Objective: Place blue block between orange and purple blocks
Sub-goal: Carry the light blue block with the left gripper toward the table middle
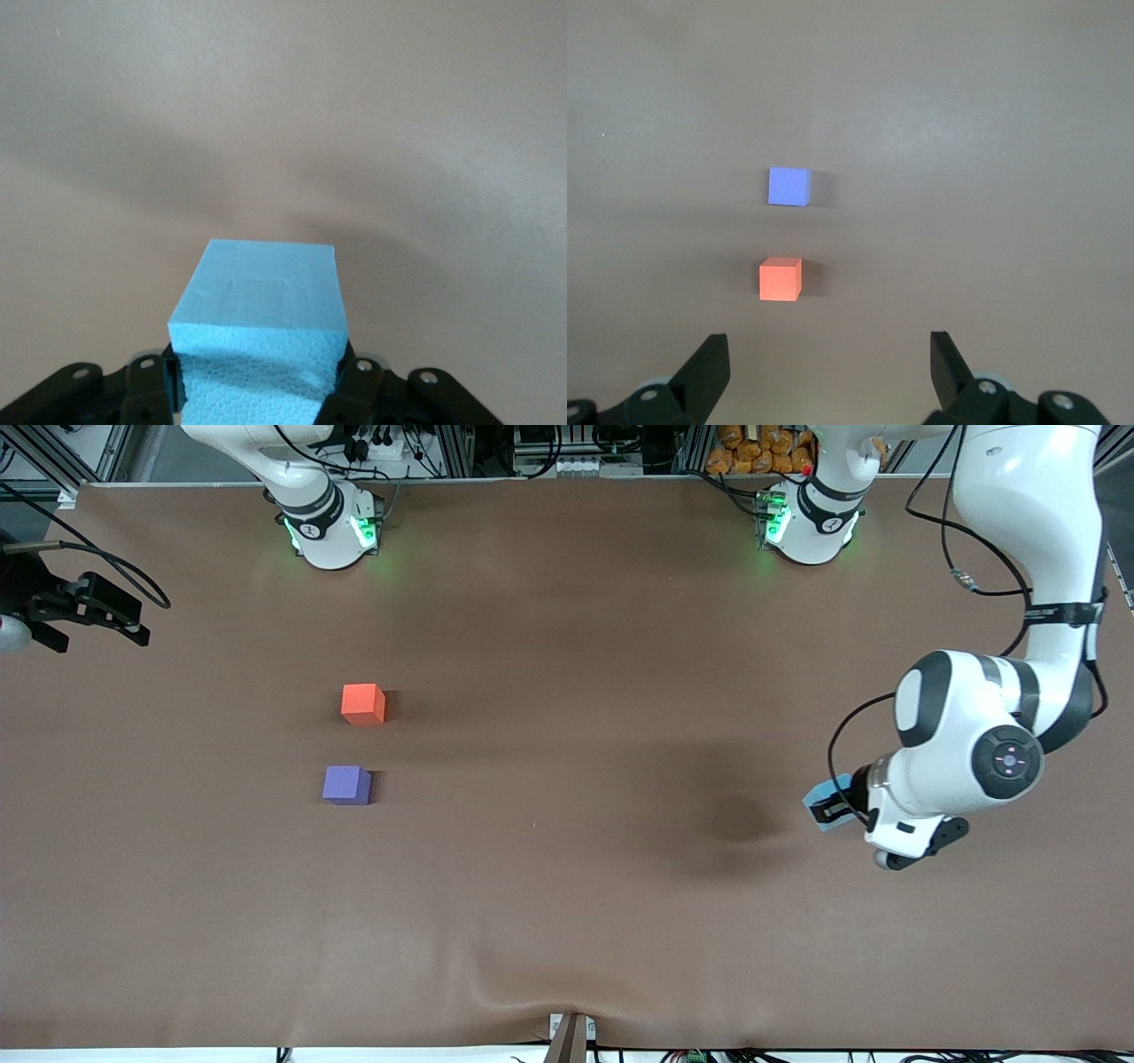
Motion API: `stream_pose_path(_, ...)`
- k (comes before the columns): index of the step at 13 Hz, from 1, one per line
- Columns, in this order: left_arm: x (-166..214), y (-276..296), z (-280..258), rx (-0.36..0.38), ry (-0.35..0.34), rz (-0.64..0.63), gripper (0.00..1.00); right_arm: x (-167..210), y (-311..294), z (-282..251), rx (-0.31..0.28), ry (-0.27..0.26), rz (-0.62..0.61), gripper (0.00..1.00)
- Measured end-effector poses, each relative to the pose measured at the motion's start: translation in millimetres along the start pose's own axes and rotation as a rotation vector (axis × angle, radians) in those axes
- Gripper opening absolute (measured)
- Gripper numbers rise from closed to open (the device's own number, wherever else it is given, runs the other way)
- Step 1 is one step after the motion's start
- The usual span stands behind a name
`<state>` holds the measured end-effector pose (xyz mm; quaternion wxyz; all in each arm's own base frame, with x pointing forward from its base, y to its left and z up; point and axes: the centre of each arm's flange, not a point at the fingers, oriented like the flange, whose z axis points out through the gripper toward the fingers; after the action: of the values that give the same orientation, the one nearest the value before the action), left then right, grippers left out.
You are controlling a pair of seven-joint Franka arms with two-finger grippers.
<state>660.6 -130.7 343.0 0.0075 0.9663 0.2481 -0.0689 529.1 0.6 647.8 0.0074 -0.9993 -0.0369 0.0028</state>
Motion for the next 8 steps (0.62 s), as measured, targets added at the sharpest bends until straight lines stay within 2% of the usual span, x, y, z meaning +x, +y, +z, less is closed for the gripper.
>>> stream_pose_path(4,-32,39,-2,-0.058,-0.058,-0.234,0.59,0,0,0,0.0,0.0,0.0,1.0)
stream_pose_path(8,-86,114,-23,-0.12,-0.084,-0.491,0.59,0,0,0,0.0,-0.001,0.001,1.0)
